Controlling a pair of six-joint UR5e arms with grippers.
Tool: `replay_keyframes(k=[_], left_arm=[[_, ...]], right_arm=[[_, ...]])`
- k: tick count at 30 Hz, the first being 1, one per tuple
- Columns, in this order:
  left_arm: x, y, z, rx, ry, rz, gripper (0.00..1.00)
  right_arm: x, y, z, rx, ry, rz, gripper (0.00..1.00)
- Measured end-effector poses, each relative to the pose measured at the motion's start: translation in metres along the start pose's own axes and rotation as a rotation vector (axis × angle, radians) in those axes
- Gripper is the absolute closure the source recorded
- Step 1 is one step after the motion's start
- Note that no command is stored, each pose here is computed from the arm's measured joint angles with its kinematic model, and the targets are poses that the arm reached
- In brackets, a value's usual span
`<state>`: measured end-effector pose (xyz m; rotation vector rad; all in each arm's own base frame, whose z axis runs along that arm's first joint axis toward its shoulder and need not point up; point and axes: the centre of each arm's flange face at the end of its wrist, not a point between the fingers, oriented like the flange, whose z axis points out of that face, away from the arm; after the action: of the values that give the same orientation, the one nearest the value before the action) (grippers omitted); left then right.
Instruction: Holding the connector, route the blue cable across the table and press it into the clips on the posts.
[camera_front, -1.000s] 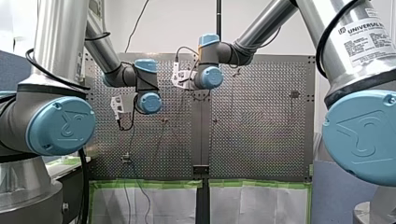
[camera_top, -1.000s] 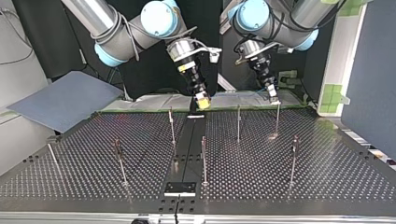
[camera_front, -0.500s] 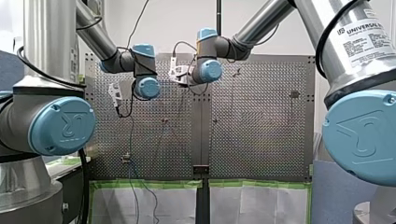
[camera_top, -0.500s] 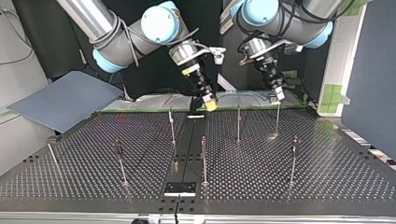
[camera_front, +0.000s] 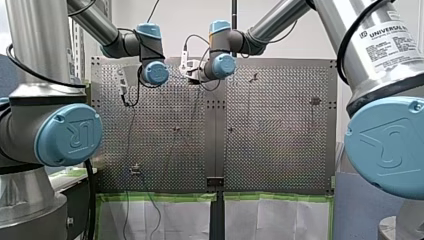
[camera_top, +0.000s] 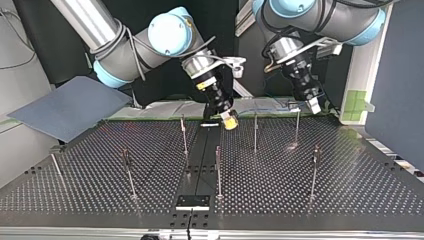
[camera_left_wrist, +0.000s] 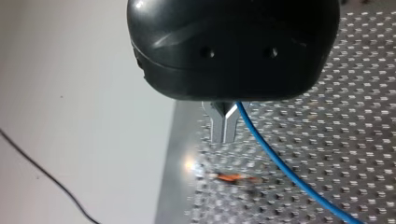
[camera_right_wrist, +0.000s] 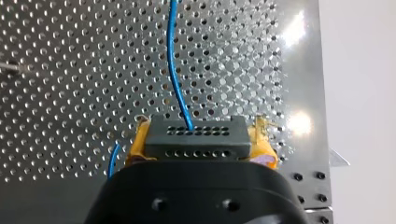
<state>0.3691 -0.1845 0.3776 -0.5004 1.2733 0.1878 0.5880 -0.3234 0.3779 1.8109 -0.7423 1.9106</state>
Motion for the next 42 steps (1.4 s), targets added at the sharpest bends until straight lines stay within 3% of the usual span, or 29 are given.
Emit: replay_keyframes(k=[7, 13, 19, 31, 42], left_arm=[[-0.033, -0.005, 0.010, 0.019, -0.024, -0.011, 1.00], [-0.019, -0.007, 0.022, 0.031, 0.020, 0.034, 1.00], [-0.004, -0.009, 0.037, 0.045, 0.031, 0.048, 1.00], [0.003, 0.003, 0.072, 0.055, 0.015, 0.032, 1.00], [0.011, 0.022, 0.111, 0.050, 0.000, 0.020, 1.00]], right_arm=[[-0.001, -0.001, 0.015, 0.006, -0.016, 0.009, 1.00], [0.014, 0.003, 0.024, 0.012, 0.004, 0.032, 1.00], [0.025, 0.006, 0.036, 0.024, 0.026, 0.052, 1.00], [0.011, -0.003, 0.064, 0.045, 0.019, 0.050, 1.00], [0.000, -0.015, 0.077, 0.083, 0.015, 0.048, 1.00]])
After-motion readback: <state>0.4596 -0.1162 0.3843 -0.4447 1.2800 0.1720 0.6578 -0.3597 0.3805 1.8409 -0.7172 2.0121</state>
